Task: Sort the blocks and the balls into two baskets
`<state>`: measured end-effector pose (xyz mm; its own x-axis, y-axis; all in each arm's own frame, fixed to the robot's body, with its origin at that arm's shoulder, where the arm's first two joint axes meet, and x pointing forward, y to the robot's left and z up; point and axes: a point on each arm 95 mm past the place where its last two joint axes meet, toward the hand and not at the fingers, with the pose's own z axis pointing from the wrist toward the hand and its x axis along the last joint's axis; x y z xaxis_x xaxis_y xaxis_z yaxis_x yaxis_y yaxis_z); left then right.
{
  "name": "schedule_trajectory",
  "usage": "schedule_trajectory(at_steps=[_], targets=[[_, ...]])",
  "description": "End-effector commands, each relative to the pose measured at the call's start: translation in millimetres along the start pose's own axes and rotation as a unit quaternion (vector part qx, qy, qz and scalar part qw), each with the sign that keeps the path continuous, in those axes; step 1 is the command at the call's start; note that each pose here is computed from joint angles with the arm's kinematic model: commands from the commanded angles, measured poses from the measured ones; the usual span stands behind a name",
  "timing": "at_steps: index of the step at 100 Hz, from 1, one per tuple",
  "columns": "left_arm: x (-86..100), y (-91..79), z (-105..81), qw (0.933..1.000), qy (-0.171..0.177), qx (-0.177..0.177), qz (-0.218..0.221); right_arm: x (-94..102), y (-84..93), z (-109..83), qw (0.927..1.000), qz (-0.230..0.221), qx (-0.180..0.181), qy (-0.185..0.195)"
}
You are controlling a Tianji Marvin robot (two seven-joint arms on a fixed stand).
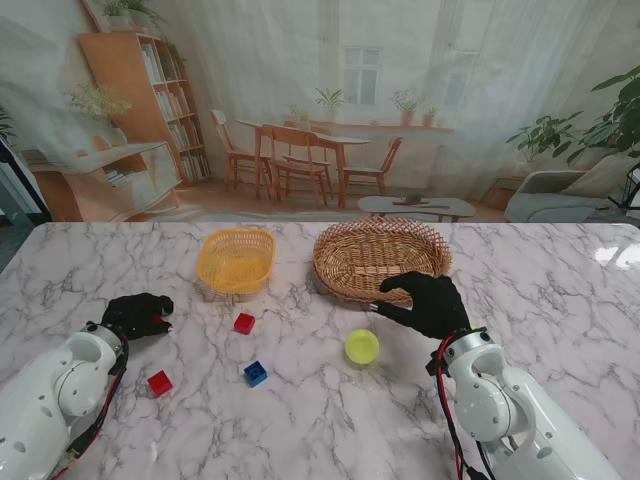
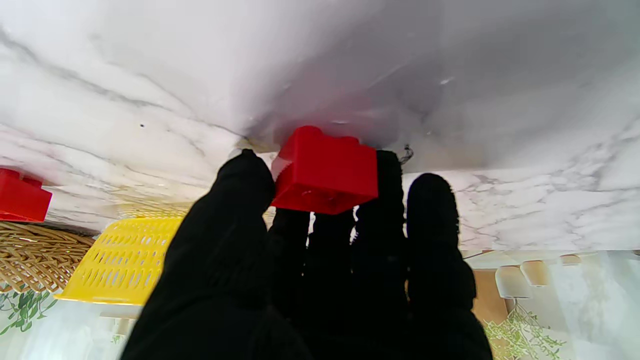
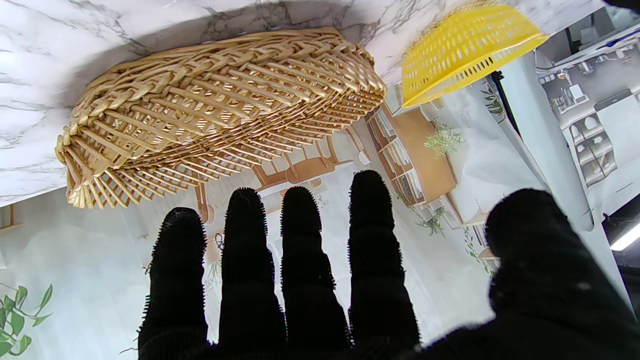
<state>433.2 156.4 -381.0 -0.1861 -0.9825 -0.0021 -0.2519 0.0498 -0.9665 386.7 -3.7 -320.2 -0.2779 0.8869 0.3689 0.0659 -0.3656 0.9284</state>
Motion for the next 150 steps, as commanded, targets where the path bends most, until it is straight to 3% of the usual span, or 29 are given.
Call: schedule_trajectory(at_steps=[1, 52, 99, 123, 150], targets=[[1.6, 9.0, -1.3, 0.9999, -0.001, -0.014, -0.001, -0.7, -1.7, -0.3, 1.0000, -0.002, 0.002, -0.003], [-0.5, 13.0, -5.8, 0.9994, -0.005, -0.029, 0.017, -0.4, -2.1, 0.3, 1.0000, -0.002, 0.003, -0.003], [5.2, 17.8, -6.1, 0.9998, -0.016, -0.016, 0.002, 0.0, -3.3, 2.0, 1.0000, -0.005, 0.007, -0.004], [7.1, 7.8, -6.9, 0.9997, -0.015, 0.008, -0.015, 0.4, -3.6, 2.5, 0.9999, -0.005, 0.008, -0.005], [6.8, -6.9, -6.6, 0.9998, -0.011, 0.015, -0.006, 1.1, -3.3, 2.4, 0.9999, -0.005, 0.008, -0.005]])
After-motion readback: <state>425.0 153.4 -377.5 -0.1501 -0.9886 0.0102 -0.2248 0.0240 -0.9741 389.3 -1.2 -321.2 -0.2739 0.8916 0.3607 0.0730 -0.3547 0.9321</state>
